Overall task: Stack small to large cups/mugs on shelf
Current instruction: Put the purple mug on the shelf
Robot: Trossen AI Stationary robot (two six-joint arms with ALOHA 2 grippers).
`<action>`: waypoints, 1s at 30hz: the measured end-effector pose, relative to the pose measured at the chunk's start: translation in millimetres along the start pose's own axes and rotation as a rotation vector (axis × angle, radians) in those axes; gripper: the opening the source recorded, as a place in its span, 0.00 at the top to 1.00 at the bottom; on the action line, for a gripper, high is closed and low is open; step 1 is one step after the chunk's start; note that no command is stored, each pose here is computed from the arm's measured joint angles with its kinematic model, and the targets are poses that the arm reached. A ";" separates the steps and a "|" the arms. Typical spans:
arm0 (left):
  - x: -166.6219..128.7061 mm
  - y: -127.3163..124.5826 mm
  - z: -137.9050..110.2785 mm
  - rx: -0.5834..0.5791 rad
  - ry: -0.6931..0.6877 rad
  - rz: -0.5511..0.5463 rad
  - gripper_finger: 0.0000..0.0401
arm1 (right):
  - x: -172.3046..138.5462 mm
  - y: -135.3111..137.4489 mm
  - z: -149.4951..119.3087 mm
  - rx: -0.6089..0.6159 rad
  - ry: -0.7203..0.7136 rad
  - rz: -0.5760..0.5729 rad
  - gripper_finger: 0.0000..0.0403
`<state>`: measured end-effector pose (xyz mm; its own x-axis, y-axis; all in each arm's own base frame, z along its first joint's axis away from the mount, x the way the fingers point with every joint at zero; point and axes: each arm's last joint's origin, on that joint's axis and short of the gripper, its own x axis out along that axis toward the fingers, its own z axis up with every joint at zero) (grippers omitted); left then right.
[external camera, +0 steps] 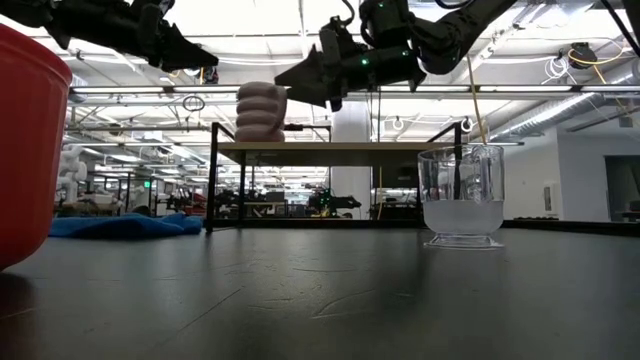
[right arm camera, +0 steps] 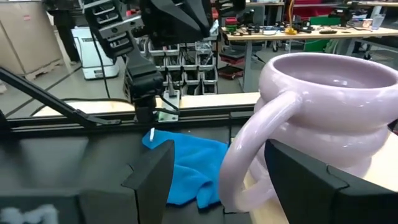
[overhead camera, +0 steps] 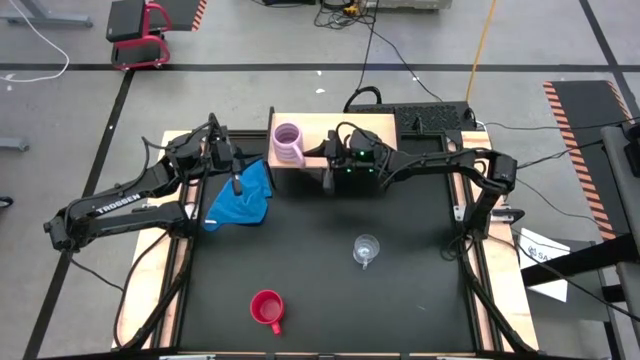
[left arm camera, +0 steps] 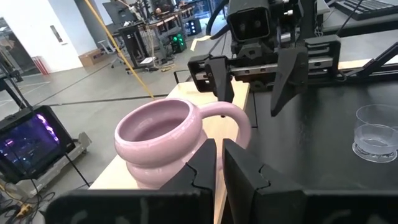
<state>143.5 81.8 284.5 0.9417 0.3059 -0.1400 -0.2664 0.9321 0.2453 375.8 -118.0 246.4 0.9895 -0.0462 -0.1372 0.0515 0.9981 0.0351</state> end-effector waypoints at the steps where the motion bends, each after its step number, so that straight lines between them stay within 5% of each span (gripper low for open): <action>1: 0.0 0.0 0.0 0.000 0.000 0.000 0.92 | 0.2 0.7 0.4 0.004 -0.004 0.002 0.40; 30: 0.0 0.2 0.7 -0.017 -0.007 0.002 0.92 | 2.4 5.1 8.1 0.034 -0.032 0.038 0.40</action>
<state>143.5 81.9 285.1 0.9426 0.3063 -0.1330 -0.2714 0.9348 0.2292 379.5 -113.4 254.3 0.9946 -0.0106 -0.1034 0.0183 0.9971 0.0738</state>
